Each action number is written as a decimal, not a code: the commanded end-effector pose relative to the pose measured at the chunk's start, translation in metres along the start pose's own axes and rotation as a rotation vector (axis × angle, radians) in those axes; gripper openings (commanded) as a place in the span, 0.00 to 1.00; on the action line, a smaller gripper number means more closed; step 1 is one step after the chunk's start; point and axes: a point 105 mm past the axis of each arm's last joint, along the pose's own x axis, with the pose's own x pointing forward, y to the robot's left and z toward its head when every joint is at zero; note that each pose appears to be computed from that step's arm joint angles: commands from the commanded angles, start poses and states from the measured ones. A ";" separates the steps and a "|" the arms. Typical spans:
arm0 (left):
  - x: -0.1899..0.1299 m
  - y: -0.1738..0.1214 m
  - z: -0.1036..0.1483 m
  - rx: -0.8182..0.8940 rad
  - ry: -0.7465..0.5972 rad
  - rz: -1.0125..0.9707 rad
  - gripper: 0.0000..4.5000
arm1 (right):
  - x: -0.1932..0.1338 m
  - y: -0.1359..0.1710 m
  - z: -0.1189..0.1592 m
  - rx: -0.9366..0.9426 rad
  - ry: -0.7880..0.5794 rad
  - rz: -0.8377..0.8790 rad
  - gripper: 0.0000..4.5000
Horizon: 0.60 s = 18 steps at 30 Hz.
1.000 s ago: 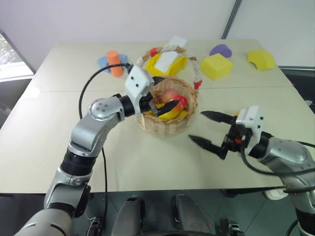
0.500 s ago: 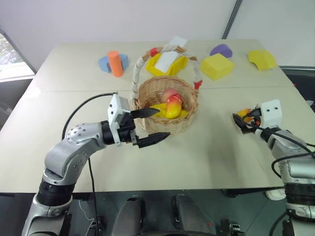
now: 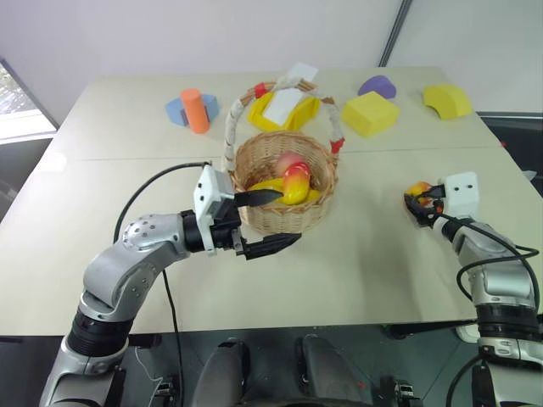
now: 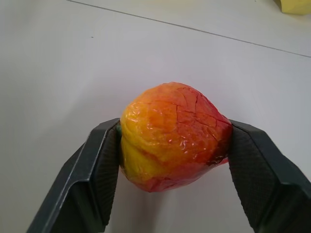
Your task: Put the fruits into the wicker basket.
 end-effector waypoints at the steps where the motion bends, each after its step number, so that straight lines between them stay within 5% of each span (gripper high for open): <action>1: -0.008 0.005 0.007 0.050 -0.008 0.030 1.00 | -0.011 0.009 0.035 -0.143 -0.131 0.058 0.60; 6: -0.046 0.032 0.004 0.035 0.012 0.189 1.00 | -0.052 0.066 0.088 -0.278 -0.348 0.392 0.60; 11: -0.086 0.047 -0.005 0.024 0.055 0.303 1.00 | -0.089 0.144 0.134 -0.207 -0.501 0.755 0.60; 18: -0.089 0.047 -0.007 0.026 0.046 0.333 1.00 | -0.050 0.200 0.141 -0.187 -0.458 0.695 0.60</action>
